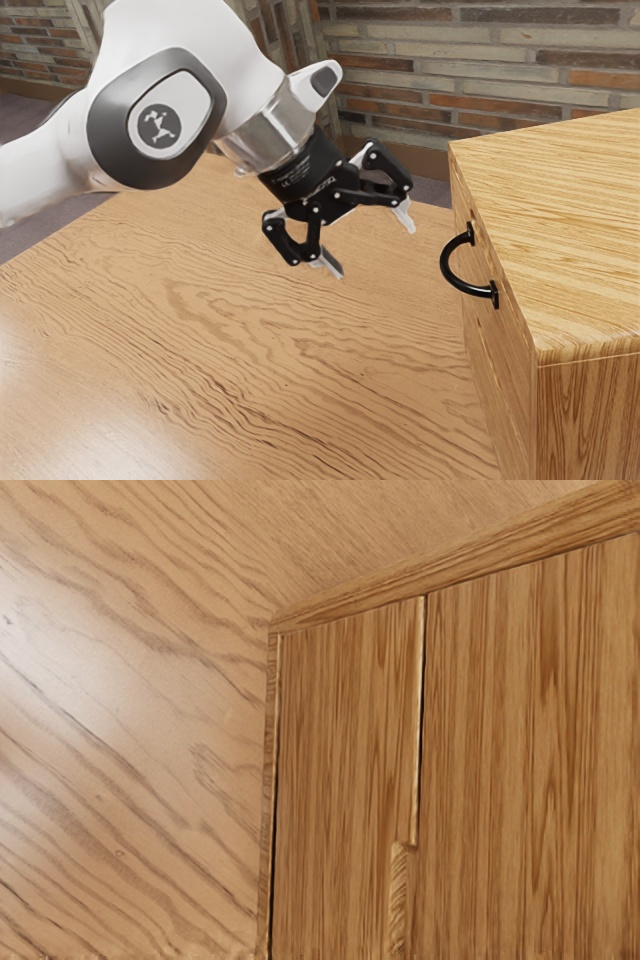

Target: Pull the drawer handle with one arm to open the drawer

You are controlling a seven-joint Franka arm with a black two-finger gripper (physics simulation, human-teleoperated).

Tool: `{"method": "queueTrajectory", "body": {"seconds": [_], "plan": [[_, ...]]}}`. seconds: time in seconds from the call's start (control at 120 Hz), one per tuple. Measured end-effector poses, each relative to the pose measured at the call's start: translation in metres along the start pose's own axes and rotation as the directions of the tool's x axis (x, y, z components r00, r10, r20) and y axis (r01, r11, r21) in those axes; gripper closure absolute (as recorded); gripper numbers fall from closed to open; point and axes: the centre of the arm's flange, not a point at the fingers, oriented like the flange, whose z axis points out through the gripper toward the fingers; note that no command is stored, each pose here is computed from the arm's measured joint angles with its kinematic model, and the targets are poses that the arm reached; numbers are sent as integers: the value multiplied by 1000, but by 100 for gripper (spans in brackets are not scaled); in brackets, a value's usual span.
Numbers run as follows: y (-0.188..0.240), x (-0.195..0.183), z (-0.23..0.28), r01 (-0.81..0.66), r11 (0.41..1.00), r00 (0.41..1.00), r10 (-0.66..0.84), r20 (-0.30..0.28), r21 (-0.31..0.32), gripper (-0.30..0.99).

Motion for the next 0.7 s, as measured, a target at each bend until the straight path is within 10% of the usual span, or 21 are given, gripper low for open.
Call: {"method": "queueTrajectory", "body": {"seconds": [0.7], "plan": [[16,-23,26,0,998,1000,2,22,-63,0]]}}
